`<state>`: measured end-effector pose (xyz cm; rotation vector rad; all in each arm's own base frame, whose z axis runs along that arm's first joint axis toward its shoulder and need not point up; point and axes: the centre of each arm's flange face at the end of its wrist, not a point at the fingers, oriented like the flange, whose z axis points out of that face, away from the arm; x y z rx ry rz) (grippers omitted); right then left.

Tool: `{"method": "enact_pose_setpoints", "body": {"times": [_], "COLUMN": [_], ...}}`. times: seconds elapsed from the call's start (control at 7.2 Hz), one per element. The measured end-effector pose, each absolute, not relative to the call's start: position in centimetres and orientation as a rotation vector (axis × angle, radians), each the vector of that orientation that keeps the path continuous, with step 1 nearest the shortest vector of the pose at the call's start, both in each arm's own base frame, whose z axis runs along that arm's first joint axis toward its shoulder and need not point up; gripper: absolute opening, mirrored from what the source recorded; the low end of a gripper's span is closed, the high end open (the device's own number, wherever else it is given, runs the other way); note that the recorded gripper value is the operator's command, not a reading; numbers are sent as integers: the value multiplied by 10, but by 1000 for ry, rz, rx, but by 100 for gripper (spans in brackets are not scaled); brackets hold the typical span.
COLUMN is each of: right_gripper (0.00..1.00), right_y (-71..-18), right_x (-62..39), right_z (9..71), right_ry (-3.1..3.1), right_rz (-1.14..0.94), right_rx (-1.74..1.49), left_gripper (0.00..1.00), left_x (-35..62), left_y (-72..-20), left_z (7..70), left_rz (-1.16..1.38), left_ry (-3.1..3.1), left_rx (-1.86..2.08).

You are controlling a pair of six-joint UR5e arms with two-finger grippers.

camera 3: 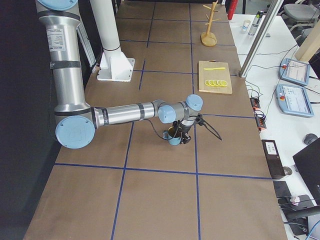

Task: Hang cup on storage rack
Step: 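Lower the right gripper onto the teal mug rim and grasp it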

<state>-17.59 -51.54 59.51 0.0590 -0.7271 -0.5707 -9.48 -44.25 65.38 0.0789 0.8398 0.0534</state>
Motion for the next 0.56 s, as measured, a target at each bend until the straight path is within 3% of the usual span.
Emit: {"method": "enact_pose_setpoints", "body": {"times": [0.56], "right_gripper": [2], "right_y": [-518], "right_x": [-166], "right_z": [573], "right_ry": [-739], "right_rz": [-547], "right_rx": [81], "left_gripper": [100], "left_x": [-95], "left_y": [-443], "left_z": [650], "left_rz": [55], "left_ry": [839], "left_rx": [84]}}
